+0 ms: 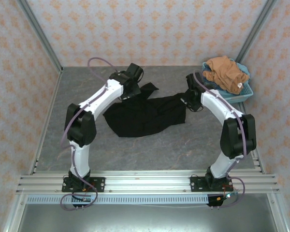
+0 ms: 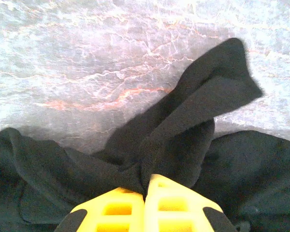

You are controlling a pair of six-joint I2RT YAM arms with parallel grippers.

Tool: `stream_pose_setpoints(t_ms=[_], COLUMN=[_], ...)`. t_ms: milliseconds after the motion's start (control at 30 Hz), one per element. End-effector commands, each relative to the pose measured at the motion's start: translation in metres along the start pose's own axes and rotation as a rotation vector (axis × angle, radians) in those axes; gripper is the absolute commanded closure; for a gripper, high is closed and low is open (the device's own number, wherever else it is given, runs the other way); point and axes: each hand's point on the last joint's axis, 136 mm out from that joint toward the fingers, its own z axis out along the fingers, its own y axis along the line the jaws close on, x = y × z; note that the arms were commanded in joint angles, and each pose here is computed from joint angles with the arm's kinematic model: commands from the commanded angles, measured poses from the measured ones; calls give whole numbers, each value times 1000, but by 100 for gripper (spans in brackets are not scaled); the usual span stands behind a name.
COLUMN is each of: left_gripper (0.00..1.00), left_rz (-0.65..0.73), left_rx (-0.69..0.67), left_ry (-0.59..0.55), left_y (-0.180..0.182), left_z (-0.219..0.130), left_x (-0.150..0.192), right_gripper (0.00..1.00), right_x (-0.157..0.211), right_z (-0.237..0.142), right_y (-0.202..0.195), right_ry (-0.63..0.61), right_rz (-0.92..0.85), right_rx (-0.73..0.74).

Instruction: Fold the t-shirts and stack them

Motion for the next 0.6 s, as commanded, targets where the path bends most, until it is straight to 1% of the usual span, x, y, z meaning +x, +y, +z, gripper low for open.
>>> stream_pose_setpoints(t_ms=[0,167,200,233,267,300,333,367,400,500,567], left_gripper=[100,99,95,88,74,53,41,37,35,34,33], left_rz=[-39,-56,-64,-72,-83,-92,-102,-108,-112,-112,-114], left_rx=[-21,-99,-108,-111,-106,-85,-37,-2,25,44,79], left_ry=[-44,19,34,45,49,54,53,55,55,45,42], left_y=[23,69,78,86,91,94,91,89,89,92,86], left_z=[-26,-19,-17,-16,-16,-16,-18,-19,-21,-26,-28], left_x=[-1,41,51,60,66,73,77,81,84,86,83], right_gripper=[100,100,100,100,100,100,100,100,100,100,100], right_x=[4,33,42,50,56,63,69,73,75,76,74], right_z=[-15,-13,-10,-7,-4,-1,2,5,7,12,14], right_y=[-20,-55,-65,-75,-83,-91,-99,-104,-108,-113,-111], right_ry=[-6,59,78,96,111,129,146,155,157,153,153], right_rz=[-28,-57,-65,-73,-83,-94,-103,-109,-113,-118,-118], right_rx=[71,133,149,164,178,195,211,223,232,248,247])
